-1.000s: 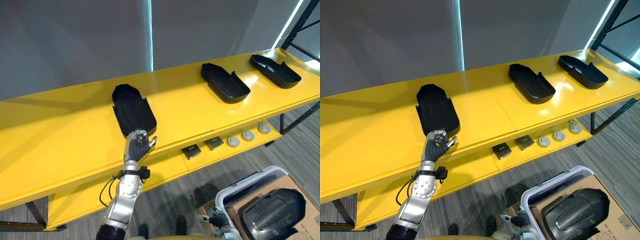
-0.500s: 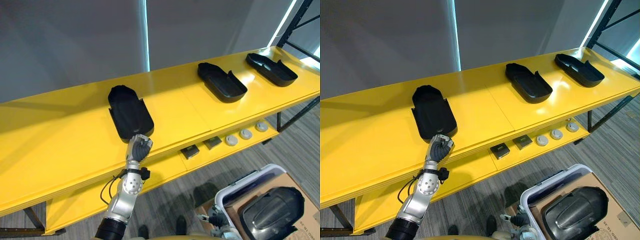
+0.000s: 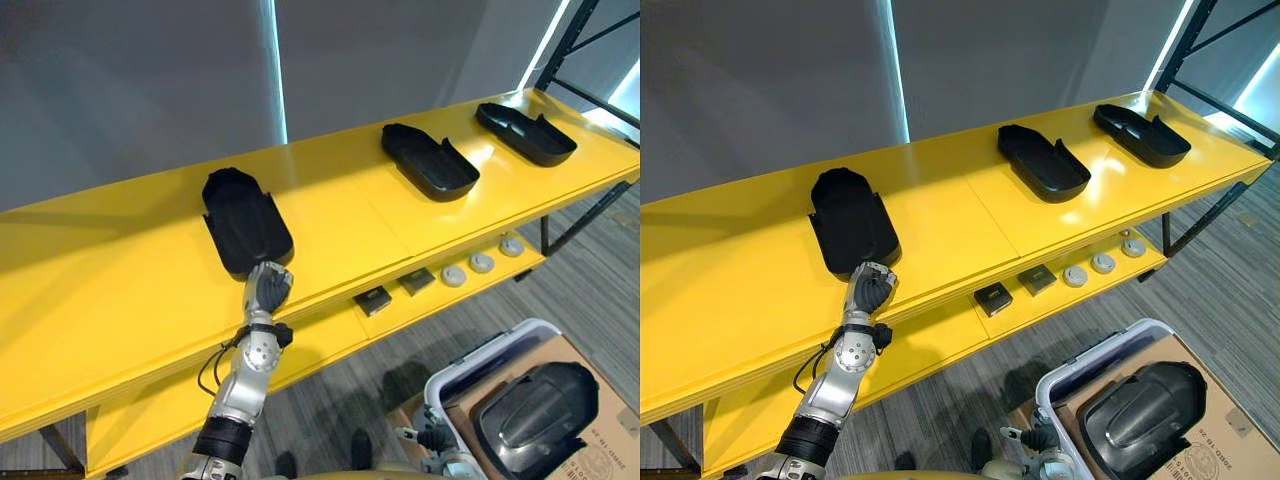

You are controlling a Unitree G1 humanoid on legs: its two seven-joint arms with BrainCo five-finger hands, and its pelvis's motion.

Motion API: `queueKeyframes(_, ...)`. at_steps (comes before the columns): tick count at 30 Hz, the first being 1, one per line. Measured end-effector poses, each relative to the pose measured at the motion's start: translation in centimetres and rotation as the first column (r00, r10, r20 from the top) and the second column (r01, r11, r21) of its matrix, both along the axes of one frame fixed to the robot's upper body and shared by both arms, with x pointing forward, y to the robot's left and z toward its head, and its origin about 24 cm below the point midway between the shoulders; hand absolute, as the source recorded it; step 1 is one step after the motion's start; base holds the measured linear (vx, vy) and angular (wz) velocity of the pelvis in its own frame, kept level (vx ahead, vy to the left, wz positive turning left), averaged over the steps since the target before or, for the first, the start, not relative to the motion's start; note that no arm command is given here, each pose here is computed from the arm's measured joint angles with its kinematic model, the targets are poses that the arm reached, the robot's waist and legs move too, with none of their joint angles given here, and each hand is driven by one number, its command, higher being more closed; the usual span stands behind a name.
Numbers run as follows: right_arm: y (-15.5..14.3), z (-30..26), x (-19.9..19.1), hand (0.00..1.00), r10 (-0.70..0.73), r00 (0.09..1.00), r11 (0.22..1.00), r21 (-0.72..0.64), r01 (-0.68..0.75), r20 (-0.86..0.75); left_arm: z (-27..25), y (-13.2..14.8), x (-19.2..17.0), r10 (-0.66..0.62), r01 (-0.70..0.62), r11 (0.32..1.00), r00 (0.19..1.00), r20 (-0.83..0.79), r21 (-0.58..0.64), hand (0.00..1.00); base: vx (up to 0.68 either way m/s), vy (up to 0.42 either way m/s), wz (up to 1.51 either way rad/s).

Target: Walk over and take plastic housings, then place them on the shelf

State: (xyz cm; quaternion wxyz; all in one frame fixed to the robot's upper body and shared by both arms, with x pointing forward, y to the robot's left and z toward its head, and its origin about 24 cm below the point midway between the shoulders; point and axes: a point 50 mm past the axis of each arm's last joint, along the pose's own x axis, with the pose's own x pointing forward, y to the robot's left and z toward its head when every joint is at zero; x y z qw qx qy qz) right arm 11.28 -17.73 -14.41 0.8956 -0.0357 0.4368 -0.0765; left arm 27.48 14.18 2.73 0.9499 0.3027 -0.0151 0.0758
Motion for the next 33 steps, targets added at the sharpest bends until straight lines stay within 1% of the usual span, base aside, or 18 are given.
queueKeyframes(4,0.0,0.0,0.1,0.00,0.015,1.000,1.000,-0.009,-0.015,0.001,0.6,0.5,1.0,0.019,-0.019,1.000,1.000,0.017,0.014,1.00,0.00,0.000,0.00)
queueKeyframes(10,0.0,0.1,0.1,0.00,0.016,1.000,1.000,-0.009,-0.016,0.003,0.8,1.3,1.4,0.063,-0.063,0.998,0.998,0.013,0.014,1.00,0.00,0.000,0.00)
queueKeyframes(22,0.1,0.1,0.2,0.00,0.036,0.999,0.999,-0.003,-0.036,0.008,1.1,1.5,1.8,0.070,-0.070,0.997,0.997,0.018,0.016,1.00,0.00,0.000,0.00)
queueKeyframes(24,0.1,0.1,0.2,0.00,0.035,0.999,0.999,-0.003,-0.035,0.008,2.3,1.2,1.7,0.061,-0.061,0.998,0.996,0.068,-0.012,1.00,0.00,0.000,0.03)
queueKeyframes(27,0.1,0.1,0.1,0.00,0.034,0.999,0.999,-0.003,-0.034,0.004,6.2,0.6,0.7,0.027,-0.008,0.997,0.966,0.256,-0.076,1.00,0.00,0.000,0.09)
queueKeyframes(29,-0.1,0.0,0.0,0.00,0.031,1.000,1.000,-0.003,-0.031,-0.004,9.9,0.3,-1.0,0.003,0.056,0.991,0.896,0.444,-0.120,1.00,0.01,0.003,0.13)
queueKeyframes(30,-0.1,-0.1,0.0,0.00,0.031,0.999,1.000,-0.004,-0.031,-0.008,10.7,0.4,-1.4,0.003,0.069,0.989,0.876,0.483,-0.130,1.00,0.01,0.004,0.09)
queueKeyframes(31,-0.2,-0.1,-0.1,0.00,0.031,0.999,1.000,-0.005,-0.031,-0.014,12.2,0.7,-2.4,0.013,0.083,0.985,0.833,0.554,-0.149,1.00,0.00,0.005,0.07)
queueKeyframes(32,-0.2,-0.2,-0.2,0.00,0.031,0.999,0.999,-0.006,-0.031,-0.019,13.3,1.7,-3.6,0.049,0.074,0.982,0.785,0.617,-0.172,1.00,0.00,0.005,0.08)
queueKeyframes(33,-0.2,-0.2,-0.2,0.00,0.031,0.999,0.999,-0.006,-0.031,-0.019,13.8,2.4,-4.3,0.080,0.056,0.981,0.762,0.643,-0.188,1.00,-0.01,0.004,0.13)
